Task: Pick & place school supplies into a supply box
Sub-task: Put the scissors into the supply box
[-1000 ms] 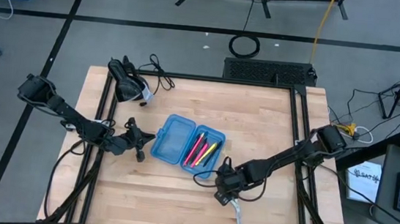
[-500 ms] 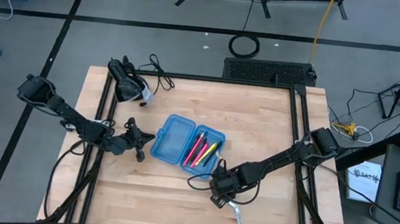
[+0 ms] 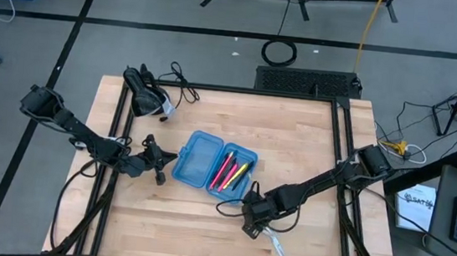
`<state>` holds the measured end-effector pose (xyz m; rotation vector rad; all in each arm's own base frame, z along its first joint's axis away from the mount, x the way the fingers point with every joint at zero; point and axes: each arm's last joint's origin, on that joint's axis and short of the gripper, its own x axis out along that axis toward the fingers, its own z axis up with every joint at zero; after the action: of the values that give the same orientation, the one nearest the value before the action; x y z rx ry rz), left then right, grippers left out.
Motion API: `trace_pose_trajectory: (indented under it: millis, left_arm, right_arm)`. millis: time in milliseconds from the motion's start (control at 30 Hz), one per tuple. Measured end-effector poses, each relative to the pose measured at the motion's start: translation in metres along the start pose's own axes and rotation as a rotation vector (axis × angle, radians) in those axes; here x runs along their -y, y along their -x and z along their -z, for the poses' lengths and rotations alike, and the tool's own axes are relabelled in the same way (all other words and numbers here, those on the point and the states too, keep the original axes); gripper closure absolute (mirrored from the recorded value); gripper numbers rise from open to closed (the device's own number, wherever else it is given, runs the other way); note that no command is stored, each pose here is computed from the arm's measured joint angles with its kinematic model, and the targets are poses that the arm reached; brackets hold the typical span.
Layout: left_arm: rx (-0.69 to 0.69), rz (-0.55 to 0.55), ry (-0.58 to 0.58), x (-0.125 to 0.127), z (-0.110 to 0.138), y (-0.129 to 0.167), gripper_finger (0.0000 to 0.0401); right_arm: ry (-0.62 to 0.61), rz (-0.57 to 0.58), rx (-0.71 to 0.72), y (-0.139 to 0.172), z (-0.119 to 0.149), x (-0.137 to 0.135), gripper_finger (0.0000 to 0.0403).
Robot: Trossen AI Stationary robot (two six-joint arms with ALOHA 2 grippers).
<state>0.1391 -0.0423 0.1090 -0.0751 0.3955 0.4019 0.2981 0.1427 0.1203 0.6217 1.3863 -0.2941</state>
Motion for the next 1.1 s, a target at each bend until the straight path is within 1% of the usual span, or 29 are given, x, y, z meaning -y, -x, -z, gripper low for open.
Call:
trace_pose_trajectory:
  millis: [67,167,267,333,400,467,567,667,733,800,900,1000,1100]
  left_arm:
    - [0.0,0.0,0.003,0.0,0.0,0.0,0.037]
    - [0.0,0.0,0.006,0.0,0.0,0.0,0.037]
    - [0.001,0.0,0.006,0.0,0.0,0.0,0.037]
    - [0.0,-0.001,0.006,0.0,0.0,0.0,0.037]
    - [0.001,-0.001,0.006,0.0,0.0,0.0,0.037]
    - [0.001,-0.001,0.006,0.0,0.0,0.0,0.037]
    - [0.001,-0.001,0.006,0.0,0.0,0.0,0.037]
    - [0.0,-0.001,0.015,0.0,0.0,0.0,0.037]
    - [0.0,-0.001,0.017,0.0,0.0,0.0,0.037]
    - [0.0,-0.001,0.017,0.0,0.0,0.0,0.037]
    - [-0.001,0.001,0.018,0.0,0.0,0.0,0.037]
    - [-0.008,0.018,0.019,0.001,0.0,0.0,0.037]
    - [-0.01,0.023,0.022,0.001,0.0,0.0,0.037]
  right_arm:
    - [0.011,-0.034,0.055,0.013,-0.002,-0.004,0.0373]
    - [0.025,-0.019,0.09,0.029,-0.002,-0.005,0.0373]
    - [0.044,-0.026,0.15,0.049,-0.009,-0.015,0.0374]
    - [0.069,-0.004,0.155,0.058,-0.01,-0.021,0.0401]
    - [0.089,0.005,0.164,0.062,-0.011,-0.024,0.0399]
    - [0.1,-0.02,0.186,0.068,-0.014,-0.031,0.0398]
    - [0.102,-0.026,0.199,0.074,-0.016,-0.033,0.0399]
    - [0.119,0.038,0.221,0.072,-0.015,-0.028,0.0399]
    - [0.153,0.044,0.24,0.073,-0.016,-0.029,0.04]
    - [0.161,0.026,0.241,0.074,-0.016,-0.031,0.0401]
    - [0.165,-0.025,0.228,0.069,-0.018,-0.035,0.0374]
    - [0.177,-0.04,0.204,0.062,-0.019,-0.038,0.0326]
    - [0.178,0.009,0.164,0.049,-0.018,-0.035,0.0271]
